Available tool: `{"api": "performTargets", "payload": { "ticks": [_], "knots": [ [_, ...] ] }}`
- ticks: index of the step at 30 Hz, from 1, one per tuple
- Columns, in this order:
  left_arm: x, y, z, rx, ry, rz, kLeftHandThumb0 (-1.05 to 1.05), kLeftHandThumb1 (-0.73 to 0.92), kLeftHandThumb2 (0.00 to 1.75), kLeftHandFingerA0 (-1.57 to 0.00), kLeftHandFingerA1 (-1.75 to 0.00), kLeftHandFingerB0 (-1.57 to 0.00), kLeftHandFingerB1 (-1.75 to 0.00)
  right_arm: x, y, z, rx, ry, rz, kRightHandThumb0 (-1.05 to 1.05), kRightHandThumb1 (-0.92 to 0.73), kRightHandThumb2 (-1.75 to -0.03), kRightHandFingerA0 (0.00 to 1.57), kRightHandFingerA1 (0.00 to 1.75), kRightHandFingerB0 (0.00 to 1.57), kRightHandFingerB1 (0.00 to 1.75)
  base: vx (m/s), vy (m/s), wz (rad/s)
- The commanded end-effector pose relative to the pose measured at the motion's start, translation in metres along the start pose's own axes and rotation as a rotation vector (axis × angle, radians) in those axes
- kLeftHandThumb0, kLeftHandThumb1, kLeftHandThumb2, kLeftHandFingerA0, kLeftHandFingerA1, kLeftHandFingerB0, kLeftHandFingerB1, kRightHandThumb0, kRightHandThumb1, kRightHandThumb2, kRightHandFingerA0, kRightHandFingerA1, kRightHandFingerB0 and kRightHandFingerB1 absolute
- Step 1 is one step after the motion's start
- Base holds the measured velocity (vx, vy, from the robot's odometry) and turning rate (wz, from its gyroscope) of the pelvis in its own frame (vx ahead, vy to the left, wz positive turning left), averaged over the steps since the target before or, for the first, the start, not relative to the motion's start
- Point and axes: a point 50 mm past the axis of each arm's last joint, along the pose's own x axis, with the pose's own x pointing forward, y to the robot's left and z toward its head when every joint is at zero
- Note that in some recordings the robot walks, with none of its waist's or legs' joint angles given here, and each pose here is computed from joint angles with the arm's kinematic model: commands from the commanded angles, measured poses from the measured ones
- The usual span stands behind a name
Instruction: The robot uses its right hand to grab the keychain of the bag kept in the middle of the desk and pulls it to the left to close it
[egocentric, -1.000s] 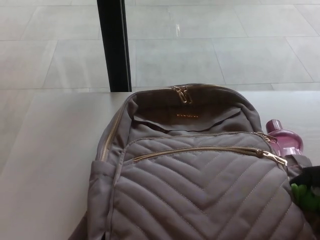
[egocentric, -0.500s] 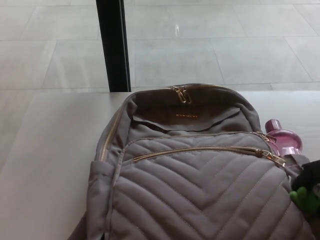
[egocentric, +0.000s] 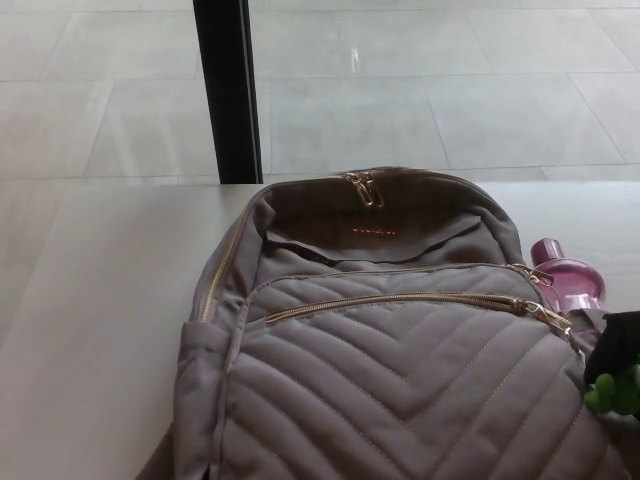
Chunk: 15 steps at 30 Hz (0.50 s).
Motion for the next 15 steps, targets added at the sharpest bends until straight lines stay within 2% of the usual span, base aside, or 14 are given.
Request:
{"api": "performTargets", "payload": {
  "ticks": [1, 2, 3, 4, 9, 11, 15],
  "knots": [
    [-0.0018, 0.0034, 0.0015, 0.003, -0.023, 0.018, -0.95, 0.82, 1.02, -0.68, -0.67, -0.59, -0.56, -0.0007, 0.0022, 0.0013, -0.007, -0.052, -0.126, -0.17, -0.49, -1.1, 0.94, 1.75, 0.75, 1.57, 0.0, 0.0, 0.0],
    [-0.0018, 0.0034, 0.0015, 0.003, -0.023, 0.019, -0.95, 0.82, 1.02, -0.68, -0.67, -0.59, -0.56, -0.0005, 0.0026, 0.0011, -0.007, -0.053, -0.127, -0.17, -0.49, -1.1, 0.94, 1.75, 0.75, 1.57, 0.0, 0.0, 0.0],
    [-0.0021, 0.0035, 0.0013, 0.006, -0.024, 0.017, -0.9, 0.92, 0.84, -0.67, -0.63, -0.6, -0.5, -0.0009, 0.0015, -0.0001, -0.007, -0.045, -0.148, -0.19, -0.45, -1.14, 0.95, 1.75, 0.76, 1.55, 0.0, 0.0, 0.0],
    [-0.002, 0.0036, 0.0011, 0.009, -0.021, 0.019, -0.9, 0.92, 0.81, -0.64, -0.61, -0.6, -0.51, -0.0012, 0.0013, -0.0008, -0.003, -0.043, -0.16, -0.18, -0.47, -1.1, 0.95, 1.75, 0.8, 1.47, 0.0, 0.0, 0.0],
    [-0.0027, 0.0039, 0.0, 0.003, -0.021, 0.021, -0.89, 0.92, 0.84, -0.68, -0.61, -0.6, -0.5, -0.0007, 0.0012, -0.0021, 0.004, -0.039, -0.178, -0.2, -0.47, -1.08, 0.96, 1.75, 0.8, 1.45, 0.0, 0.0, 0.0],
    [-0.0035, 0.0043, -0.0007, 0.013, -0.021, 0.021, -0.89, 0.92, 0.82, -0.64, -0.61, -0.59, -0.51, -0.0005, 0.0007, -0.003, 0.033, -0.04, -0.203, -0.15, -0.45, -1.08, 0.94, 1.75, 0.76, 1.53, 0.0, 0.0, 0.0],
    [-0.0039, 0.0065, -0.0008, -0.002, -0.017, 0.029, -0.9, 0.92, 0.81, -0.64, -0.61, -0.6, -0.52, 0.0014, -0.0023, -0.0017, 0.134, -0.031, -0.267, -0.08, -0.41, -1.13, 0.91, 1.75, 0.77, 1.51, 0.0, 0.0, 0.0]
  ]
}}
